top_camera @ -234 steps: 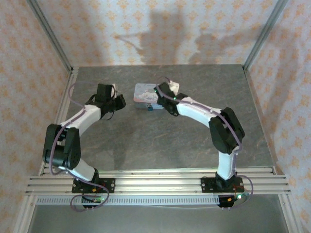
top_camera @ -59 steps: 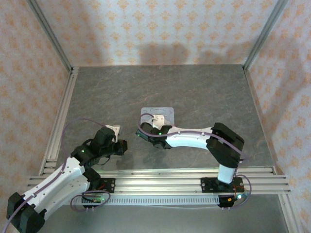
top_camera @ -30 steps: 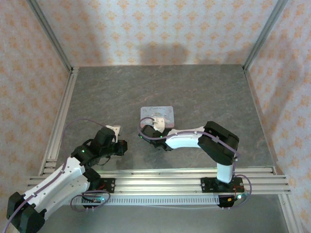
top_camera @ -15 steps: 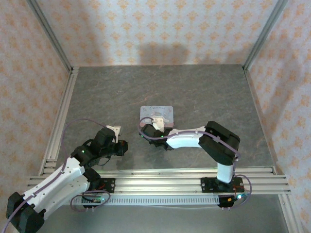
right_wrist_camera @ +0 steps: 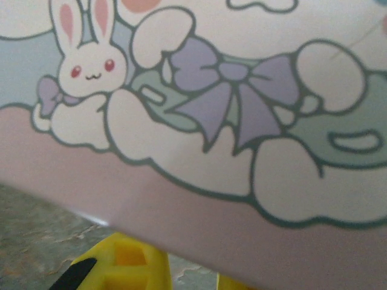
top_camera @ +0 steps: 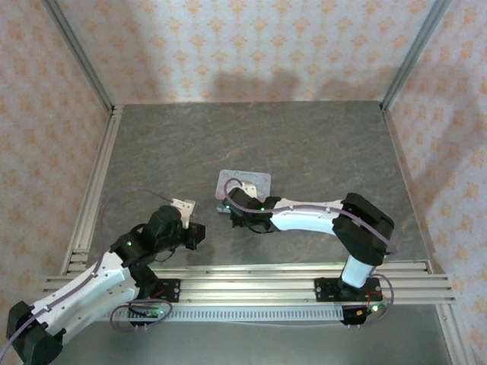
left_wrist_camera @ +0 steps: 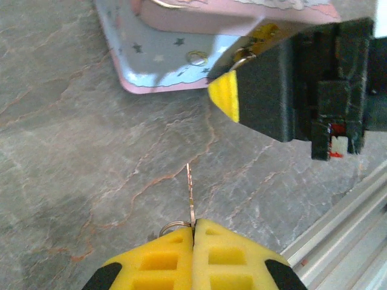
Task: Unlock a padlock with a key
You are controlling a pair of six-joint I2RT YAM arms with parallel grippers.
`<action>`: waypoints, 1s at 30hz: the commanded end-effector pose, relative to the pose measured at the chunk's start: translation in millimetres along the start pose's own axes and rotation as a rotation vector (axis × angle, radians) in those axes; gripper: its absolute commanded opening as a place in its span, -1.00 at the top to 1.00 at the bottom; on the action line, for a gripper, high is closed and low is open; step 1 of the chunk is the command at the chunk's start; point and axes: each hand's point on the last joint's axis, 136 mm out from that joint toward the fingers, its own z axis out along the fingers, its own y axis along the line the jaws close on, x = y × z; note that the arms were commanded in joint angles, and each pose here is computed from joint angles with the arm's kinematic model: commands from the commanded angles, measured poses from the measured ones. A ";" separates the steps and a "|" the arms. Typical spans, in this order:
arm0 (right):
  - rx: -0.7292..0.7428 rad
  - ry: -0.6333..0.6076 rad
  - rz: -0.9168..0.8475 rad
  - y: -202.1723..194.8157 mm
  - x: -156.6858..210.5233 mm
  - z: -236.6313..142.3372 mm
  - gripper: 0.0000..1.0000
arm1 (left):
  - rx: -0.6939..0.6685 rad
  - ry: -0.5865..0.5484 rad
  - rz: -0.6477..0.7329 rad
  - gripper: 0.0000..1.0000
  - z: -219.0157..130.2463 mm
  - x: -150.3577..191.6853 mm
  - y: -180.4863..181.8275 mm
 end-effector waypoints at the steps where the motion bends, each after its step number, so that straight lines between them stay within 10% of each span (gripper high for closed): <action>1: -0.076 0.058 0.061 6.8 1.5 -11.8 1.00 | 0.047 -0.048 0.095 1.00 -3.8 -11.2 -12.9; 30: -0.333 0.338 0.233 28.5 14.1 0.4 1.00 | 0.175 -0.069 0.214 1.00 39.0 16.8 -25.1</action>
